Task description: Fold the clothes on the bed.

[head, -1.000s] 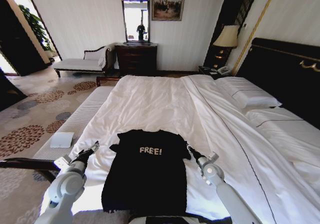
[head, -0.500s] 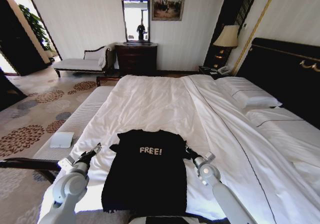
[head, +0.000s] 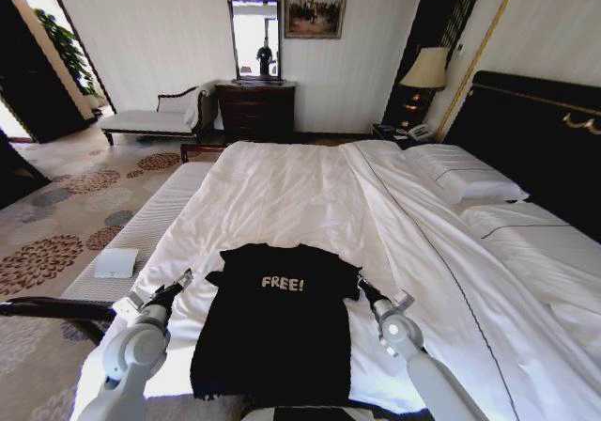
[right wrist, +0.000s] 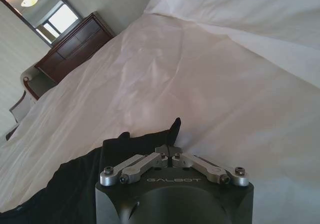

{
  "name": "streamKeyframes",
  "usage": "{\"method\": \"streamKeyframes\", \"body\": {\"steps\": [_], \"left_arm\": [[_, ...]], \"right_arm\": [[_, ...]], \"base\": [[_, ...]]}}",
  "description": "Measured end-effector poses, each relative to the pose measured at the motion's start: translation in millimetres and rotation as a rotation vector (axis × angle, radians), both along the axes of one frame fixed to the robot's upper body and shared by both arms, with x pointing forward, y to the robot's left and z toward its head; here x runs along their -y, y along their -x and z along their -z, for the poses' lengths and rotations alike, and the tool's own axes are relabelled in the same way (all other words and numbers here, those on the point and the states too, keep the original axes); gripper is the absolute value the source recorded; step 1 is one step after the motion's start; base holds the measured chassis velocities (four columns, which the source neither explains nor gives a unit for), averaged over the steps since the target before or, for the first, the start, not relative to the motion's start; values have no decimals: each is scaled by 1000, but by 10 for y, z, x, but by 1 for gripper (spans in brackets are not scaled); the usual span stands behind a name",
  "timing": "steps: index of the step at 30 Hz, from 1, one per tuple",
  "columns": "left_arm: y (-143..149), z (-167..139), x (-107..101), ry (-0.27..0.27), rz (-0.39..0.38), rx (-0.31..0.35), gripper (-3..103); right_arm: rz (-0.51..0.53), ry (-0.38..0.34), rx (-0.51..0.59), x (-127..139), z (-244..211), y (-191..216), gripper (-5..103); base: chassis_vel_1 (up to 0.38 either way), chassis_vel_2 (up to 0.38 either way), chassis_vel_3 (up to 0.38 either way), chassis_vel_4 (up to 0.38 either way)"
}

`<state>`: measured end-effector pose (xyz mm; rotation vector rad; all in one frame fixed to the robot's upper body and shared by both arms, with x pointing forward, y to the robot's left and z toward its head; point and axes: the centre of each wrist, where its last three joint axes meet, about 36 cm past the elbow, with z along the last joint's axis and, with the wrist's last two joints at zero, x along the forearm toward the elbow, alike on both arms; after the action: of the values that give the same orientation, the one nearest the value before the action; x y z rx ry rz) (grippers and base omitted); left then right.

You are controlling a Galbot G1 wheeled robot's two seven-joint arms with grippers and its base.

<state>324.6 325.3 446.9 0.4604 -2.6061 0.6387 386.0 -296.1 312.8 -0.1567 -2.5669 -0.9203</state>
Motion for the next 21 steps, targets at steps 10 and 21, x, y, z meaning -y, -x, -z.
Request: {"method": "streamKeyframes", "body": {"steps": [10,21], "left_arm": [[5,-1,5,12,-5,3,100],[11,12,17,24,-7,2,100]], "right_arm": [[79,37,-38,-65,-253,187,0],[126,140,-98,-27,-336,249,0]], "base": [[0,0,0,0],[0,0,0,0]]}}
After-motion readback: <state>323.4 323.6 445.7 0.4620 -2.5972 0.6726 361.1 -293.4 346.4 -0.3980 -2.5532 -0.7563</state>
